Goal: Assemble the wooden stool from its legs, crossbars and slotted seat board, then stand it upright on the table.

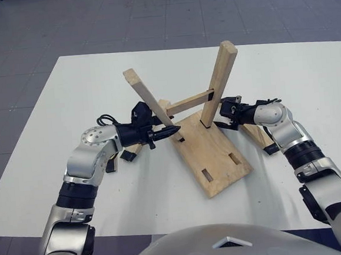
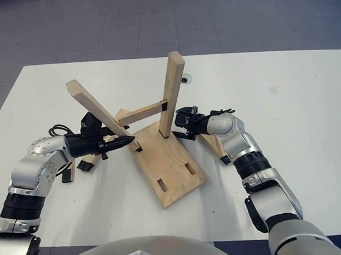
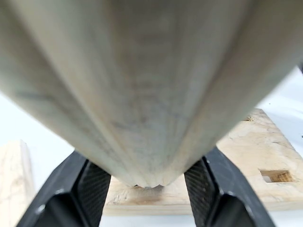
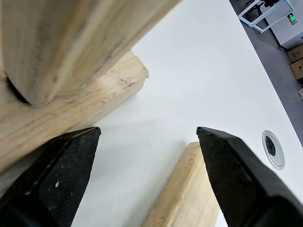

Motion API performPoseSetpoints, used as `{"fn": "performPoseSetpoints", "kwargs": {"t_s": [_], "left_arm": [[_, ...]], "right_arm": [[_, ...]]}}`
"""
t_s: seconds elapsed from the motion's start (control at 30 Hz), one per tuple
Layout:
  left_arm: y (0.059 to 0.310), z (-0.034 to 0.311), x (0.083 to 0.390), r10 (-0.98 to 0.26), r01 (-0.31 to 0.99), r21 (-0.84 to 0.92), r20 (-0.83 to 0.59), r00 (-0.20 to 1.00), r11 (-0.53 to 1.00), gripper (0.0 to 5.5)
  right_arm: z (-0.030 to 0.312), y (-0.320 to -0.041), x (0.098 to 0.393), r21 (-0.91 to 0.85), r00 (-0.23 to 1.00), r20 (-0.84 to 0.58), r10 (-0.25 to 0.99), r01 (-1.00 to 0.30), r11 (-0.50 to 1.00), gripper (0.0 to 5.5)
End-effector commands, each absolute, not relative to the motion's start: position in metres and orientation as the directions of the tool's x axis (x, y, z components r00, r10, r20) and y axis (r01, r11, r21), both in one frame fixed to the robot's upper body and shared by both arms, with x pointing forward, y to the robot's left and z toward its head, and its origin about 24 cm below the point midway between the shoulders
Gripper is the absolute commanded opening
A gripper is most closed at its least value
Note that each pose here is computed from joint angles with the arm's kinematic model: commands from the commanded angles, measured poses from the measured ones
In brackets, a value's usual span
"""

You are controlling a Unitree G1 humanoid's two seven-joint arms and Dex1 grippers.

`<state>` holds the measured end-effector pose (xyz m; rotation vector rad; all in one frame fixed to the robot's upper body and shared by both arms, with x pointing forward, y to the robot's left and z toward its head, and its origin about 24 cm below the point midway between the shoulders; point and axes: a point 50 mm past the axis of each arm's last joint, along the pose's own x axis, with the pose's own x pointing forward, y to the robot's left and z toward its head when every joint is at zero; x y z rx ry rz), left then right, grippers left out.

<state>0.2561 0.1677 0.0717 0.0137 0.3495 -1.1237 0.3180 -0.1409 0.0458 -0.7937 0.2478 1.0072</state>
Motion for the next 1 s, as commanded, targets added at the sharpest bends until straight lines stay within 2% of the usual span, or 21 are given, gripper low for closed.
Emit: {"fn": "performPoseSetpoints", "kwargs": {"t_s": [0.03, 0.13, 0.3, 0.43, 0.57, 0.63, 0.7, 0.8, 0.83, 0.9, 1.0], "left_arm": [[0.168, 0.023, 0.223, -0.861, 0.847, -0.326, -0.439, 0.257, 0.419, 2.05], [0.167, 0.021, 0.223, -0.851, 0.879, -0.291, -0.483, 0.206, 0.378, 2.05], [0.169, 0.024, 0.231, -0.819, 0.904, -0.219, -0.536, 0.204, 0.368, 2.05], [0.171, 0.022, 0.231, -0.818, 0.89, -0.233, -0.531, 0.222, 0.393, 2.05], [0.171, 0.021, 0.231, -0.821, 0.88, -0.245, -0.52, 0.236, 0.408, 2.05], [0.172, 0.021, 0.229, -0.82, 0.877, -0.245, -0.518, 0.242, 0.413, 2.05], [0.173, 0.02, 0.228, -0.819, 0.875, -0.244, -0.517, 0.248, 0.419, 2.05], [0.172, 0.022, 0.231, -0.823, 0.876, -0.242, -0.509, 0.251, 0.417, 2.05], [0.172, 0.022, 0.232, -0.825, 0.878, -0.24, -0.507, 0.251, 0.415, 2.05], [0.171, 0.023, 0.232, -0.826, 0.879, -0.238, -0.504, 0.252, 0.413, 2.05], [0.169, 0.024, 0.233, -0.831, 0.883, -0.237, -0.498, 0.248, 0.405, 2.05]], "right_arm": [[0.048, -0.135, 0.318, -0.473, 0.524, -0.518, 0.676, -0.834, 0.284, 3.76], [0.05, -0.135, 0.32, -0.477, 0.538, -0.503, 0.677, -0.825, 0.302, 3.76], [0.06, -0.145, 0.321, -0.484, 0.598, -0.467, 0.652, -0.789, 0.378, 3.76], [0.097, -0.169, 0.318, -0.492, 0.7, -0.393, 0.596, -0.707, 0.507, 3.76], [0.121, -0.2, 0.293, -0.401, 0.722, -0.462, 0.515, -0.688, 0.606, 3.1], [0.134, -0.21, 0.267, -0.257, 0.631, -0.533, 0.564, -0.756, 0.603, 2.75], [0.148, -0.205, 0.244, -0.113, 0.513, -0.552, 0.658, -0.827, 0.55, 2.38], [0.163, -0.19, 0.217, 0.105, 0.329, -0.494, 0.805, -0.896, 0.43, 2.34], [0.162, -0.186, 0.216, 0.127, 0.322, -0.487, 0.812, -0.894, 0.43, 2.34], [0.152, -0.176, 0.219, 0.12, 0.326, -0.506, 0.798, -0.89, 0.439, 2.34], [0.13, -0.154, 0.234, -0.159, 0.408, -0.554, 0.726, -0.908, 0.388, 2.34]]}}
